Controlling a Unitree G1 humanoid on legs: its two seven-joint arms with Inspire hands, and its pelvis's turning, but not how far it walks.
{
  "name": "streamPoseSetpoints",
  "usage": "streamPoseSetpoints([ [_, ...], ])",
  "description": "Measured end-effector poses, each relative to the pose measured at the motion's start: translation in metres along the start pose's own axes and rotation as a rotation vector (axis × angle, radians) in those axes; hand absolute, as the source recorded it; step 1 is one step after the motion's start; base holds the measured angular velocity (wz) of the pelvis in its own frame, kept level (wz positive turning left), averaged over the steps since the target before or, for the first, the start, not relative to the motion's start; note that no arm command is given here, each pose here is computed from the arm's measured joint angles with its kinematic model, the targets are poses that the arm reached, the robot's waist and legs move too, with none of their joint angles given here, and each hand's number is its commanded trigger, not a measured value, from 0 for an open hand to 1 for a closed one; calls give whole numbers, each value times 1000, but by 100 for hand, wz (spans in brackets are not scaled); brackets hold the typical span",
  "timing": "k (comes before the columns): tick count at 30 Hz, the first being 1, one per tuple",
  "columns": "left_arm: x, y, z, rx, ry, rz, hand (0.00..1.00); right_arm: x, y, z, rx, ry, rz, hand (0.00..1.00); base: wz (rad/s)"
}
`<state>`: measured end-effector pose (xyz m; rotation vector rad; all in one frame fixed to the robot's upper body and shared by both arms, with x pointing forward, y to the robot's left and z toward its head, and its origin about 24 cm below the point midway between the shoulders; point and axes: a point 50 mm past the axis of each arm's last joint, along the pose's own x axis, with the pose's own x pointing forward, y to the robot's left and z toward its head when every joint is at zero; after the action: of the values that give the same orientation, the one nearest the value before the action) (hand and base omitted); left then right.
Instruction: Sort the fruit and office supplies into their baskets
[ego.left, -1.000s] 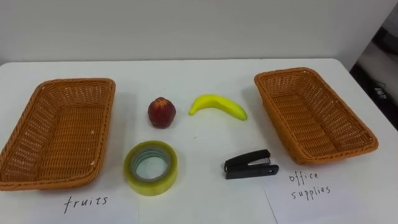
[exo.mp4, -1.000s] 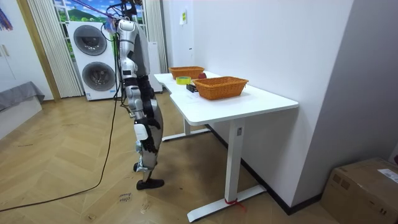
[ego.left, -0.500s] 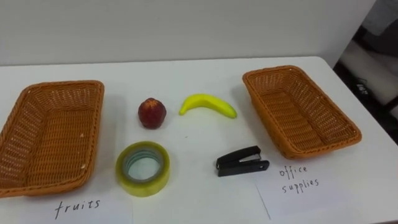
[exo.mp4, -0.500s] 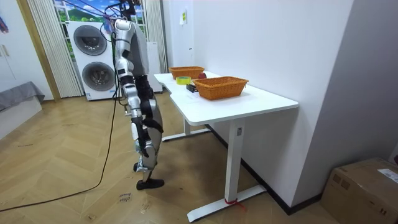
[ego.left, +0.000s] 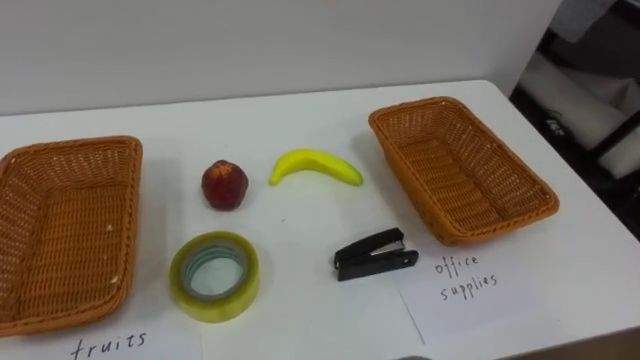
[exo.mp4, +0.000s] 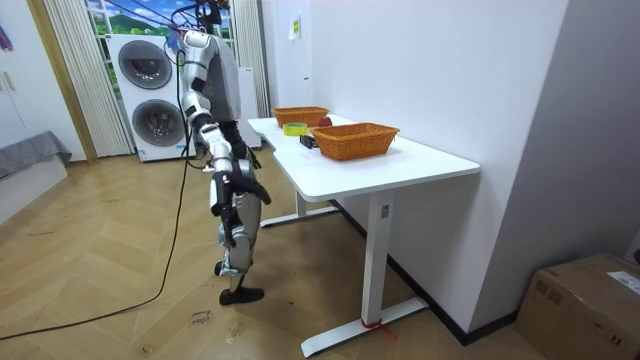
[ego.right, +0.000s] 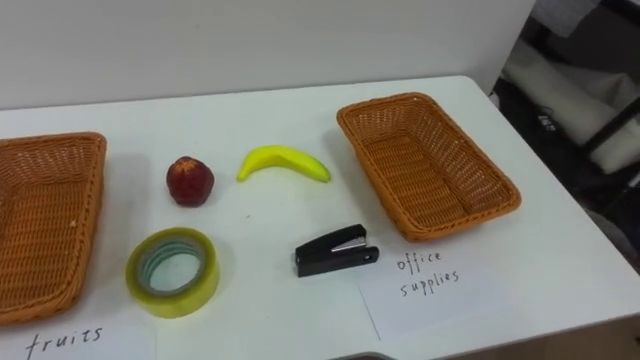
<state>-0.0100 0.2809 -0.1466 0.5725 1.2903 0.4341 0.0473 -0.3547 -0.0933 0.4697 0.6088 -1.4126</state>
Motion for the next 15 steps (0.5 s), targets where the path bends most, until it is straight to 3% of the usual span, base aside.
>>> streamPoseSetpoints([
  [8,0,3,8,-9,-52,7,0,-12,28,39,33,-187,10,0,0],
  [15,-1,1,9,7,-58,-16,0,-38,59,85,2,-471,65,0,0],
])
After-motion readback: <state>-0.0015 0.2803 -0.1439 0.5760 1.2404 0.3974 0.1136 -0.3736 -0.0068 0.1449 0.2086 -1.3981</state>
